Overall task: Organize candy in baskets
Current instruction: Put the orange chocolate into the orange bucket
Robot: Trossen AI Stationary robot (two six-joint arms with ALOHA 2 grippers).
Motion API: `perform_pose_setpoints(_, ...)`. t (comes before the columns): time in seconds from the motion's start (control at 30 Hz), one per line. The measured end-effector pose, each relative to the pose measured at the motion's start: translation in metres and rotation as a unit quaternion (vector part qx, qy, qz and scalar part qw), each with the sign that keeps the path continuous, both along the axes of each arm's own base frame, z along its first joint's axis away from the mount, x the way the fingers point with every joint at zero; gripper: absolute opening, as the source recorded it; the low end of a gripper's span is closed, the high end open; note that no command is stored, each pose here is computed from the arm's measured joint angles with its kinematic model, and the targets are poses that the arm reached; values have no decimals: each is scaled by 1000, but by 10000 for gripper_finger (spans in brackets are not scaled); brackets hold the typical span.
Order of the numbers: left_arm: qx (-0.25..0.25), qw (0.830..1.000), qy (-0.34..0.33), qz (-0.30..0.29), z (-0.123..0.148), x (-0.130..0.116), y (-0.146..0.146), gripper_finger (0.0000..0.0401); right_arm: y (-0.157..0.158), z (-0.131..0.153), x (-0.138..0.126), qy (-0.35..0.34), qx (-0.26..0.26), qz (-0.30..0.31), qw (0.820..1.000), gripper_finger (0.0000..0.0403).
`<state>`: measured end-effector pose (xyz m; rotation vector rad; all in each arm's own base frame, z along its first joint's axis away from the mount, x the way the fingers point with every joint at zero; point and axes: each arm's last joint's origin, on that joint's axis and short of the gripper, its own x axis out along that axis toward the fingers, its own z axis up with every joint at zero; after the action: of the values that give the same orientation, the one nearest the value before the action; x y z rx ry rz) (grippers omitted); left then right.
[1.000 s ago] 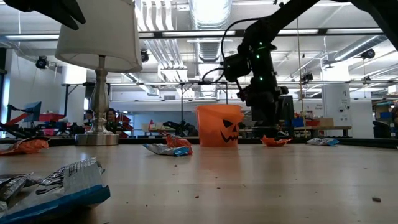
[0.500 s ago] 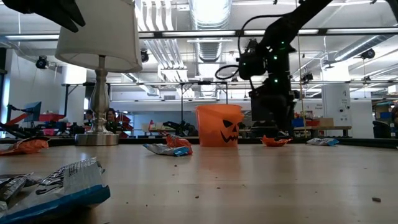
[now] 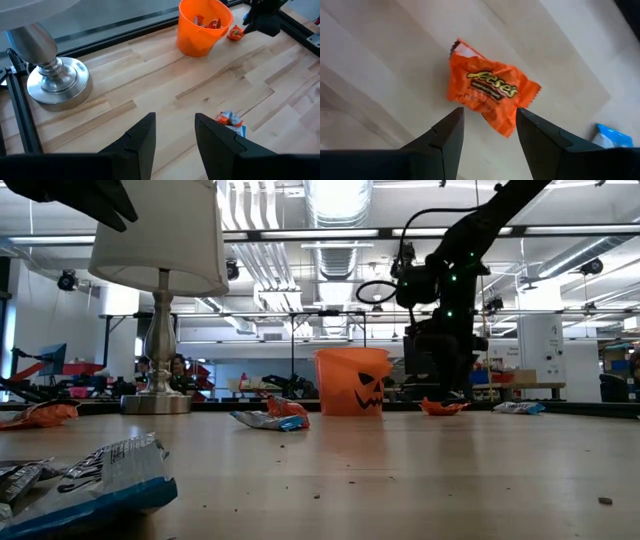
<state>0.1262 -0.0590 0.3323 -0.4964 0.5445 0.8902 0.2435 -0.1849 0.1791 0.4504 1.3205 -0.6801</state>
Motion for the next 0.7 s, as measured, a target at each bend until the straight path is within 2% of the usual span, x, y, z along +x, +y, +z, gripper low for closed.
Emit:
perform_pose_setpoints(0.57,-1,1000,-3,0,0,0,0,119,-8,-27,5,22,12,-30,999,171)
perform_pose_setpoints(0.7,-1,1000,-3,0,0,0,0,119,-10,-29,4,24,10,-48,999,157)
